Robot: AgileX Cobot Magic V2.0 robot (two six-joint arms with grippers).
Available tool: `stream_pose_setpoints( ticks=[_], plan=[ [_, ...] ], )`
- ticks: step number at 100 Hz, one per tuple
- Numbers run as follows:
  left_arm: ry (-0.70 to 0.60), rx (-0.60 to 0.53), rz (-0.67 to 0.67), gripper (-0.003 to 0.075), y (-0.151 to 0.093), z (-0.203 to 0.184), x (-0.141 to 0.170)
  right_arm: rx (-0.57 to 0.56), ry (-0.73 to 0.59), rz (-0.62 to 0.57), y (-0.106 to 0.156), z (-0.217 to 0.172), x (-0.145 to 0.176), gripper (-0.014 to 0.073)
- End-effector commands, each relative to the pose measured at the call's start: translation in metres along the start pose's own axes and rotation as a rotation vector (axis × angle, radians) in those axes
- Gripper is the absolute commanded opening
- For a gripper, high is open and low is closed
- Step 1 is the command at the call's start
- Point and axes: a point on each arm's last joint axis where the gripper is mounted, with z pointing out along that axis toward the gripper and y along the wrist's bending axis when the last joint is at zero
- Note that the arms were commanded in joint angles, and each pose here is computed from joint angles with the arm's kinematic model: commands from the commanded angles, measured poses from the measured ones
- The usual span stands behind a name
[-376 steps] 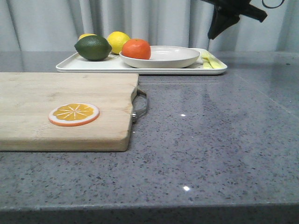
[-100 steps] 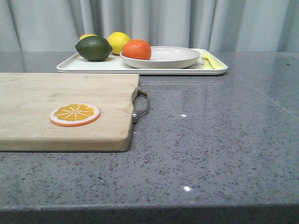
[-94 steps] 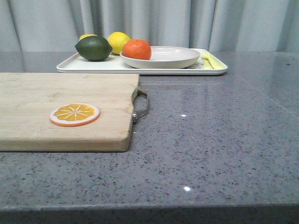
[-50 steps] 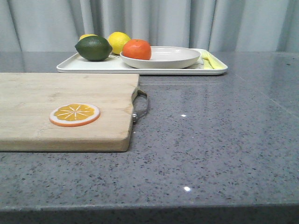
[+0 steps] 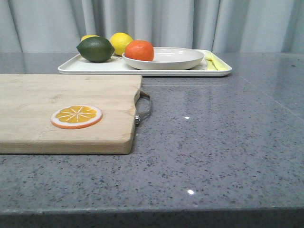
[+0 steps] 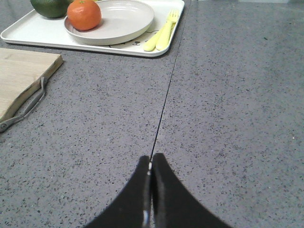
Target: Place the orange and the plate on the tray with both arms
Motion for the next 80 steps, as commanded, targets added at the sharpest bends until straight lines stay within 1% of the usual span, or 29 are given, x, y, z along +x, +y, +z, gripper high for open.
stream_pose_setpoints(
  ticks=[1, 14, 31, 49, 80],
  plan=[
    [-0.15, -0.024, 0.001, -0.0019, 0.002, 0.001, -0.012, 0.005, -0.084, -0.009, 0.0, -0.003, -0.013, -0.0068],
    [-0.302, -0.087, -0.007, -0.0019, 0.011, 0.002, -0.008, 0.005, -0.084, -0.009, 0.0, -0.003, -0.013, -0.0068],
    [-0.419, -0.19, -0.012, -0.0019, 0.023, 0.0, 0.009, 0.005, -0.084, -0.009, 0.0, -0.003, -0.013, -0.0068],
    [-0.45, -0.321, 0.069, -0.0019, 0.033, 0.0, 0.028, 0.005, -0.084, -0.009, 0.0, -0.003, -0.013, -0.0068],
    [-0.484, -0.51, 0.077, -0.0019, 0.046, -0.003, 0.051, 0.005, -0.084, -0.009, 0.0, -0.003, -0.013, -0.0068]
  ],
)
